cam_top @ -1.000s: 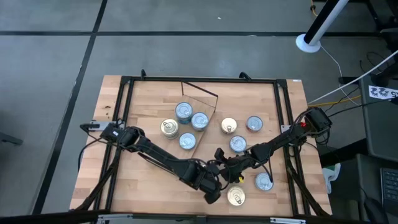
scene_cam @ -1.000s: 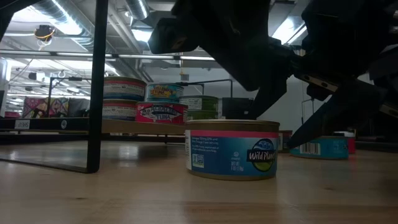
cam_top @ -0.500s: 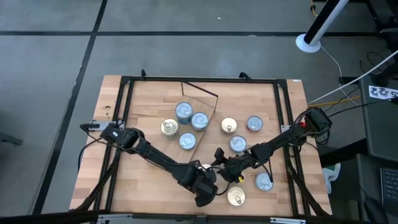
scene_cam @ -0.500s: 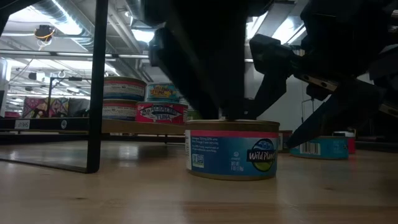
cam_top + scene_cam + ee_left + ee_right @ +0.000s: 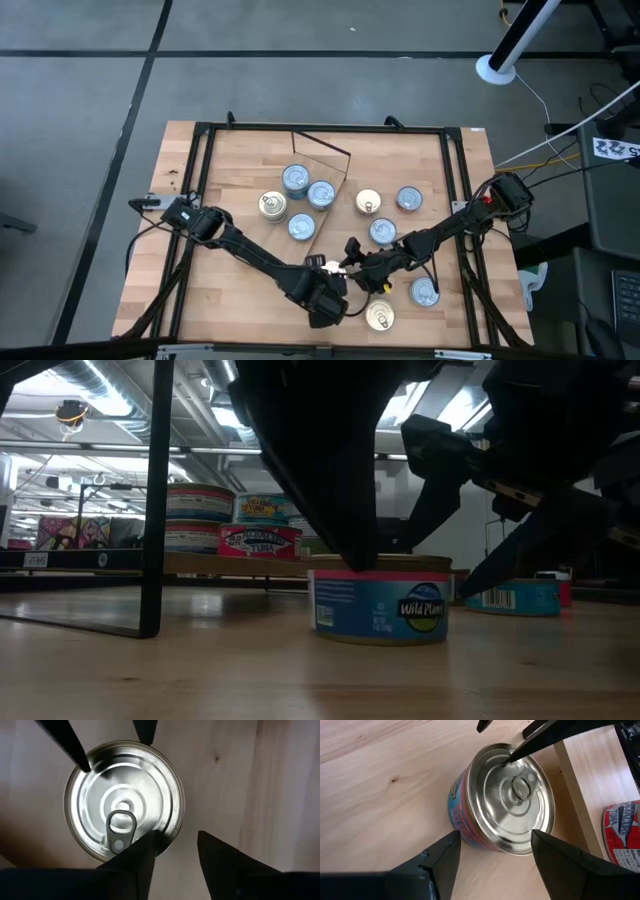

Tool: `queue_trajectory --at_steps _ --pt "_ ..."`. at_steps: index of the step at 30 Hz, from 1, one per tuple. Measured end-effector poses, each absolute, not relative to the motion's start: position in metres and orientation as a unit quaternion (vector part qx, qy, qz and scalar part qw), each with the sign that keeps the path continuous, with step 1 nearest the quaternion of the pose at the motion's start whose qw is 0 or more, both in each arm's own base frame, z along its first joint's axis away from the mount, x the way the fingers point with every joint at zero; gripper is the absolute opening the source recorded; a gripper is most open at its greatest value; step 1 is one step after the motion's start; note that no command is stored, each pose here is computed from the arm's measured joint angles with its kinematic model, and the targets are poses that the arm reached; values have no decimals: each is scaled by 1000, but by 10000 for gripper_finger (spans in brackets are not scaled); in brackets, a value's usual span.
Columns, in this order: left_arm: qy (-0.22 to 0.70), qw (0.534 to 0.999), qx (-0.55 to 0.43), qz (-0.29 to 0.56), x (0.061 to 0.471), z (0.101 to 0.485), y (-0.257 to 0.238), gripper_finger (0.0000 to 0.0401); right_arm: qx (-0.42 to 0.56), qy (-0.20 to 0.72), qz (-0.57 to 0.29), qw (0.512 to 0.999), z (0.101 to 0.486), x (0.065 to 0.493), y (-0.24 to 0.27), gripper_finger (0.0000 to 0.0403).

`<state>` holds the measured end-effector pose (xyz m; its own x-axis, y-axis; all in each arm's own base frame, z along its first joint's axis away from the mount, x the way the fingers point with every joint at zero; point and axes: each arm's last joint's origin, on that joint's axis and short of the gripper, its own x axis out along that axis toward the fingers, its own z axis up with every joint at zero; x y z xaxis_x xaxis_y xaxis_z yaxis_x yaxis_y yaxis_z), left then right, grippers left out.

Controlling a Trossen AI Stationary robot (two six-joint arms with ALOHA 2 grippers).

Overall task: Stack canned seafood by type on shelf
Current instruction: Stack the blue tuna can on top of the blue tuna can on the shelf

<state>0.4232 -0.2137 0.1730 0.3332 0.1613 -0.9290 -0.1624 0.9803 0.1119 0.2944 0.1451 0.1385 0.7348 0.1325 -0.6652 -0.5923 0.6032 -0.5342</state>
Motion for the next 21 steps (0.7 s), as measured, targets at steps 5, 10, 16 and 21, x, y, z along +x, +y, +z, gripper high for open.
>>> queue_trajectory --at_steps 5,10,16,21 --pt "565 818 37 99 424 170 -213 119 -393 294 213 845 139 295 145 241" --pt "562 818 84 92 424 169 -211 91 -394 294 211 845 139 295 145 241" --pt "566 812 127 65 424 169 -210 66 -410 301 173 843 139 295 143 241" --pt "567 811 132 61 424 168 -210 44 -414 303 160 843 139 295 142 241"
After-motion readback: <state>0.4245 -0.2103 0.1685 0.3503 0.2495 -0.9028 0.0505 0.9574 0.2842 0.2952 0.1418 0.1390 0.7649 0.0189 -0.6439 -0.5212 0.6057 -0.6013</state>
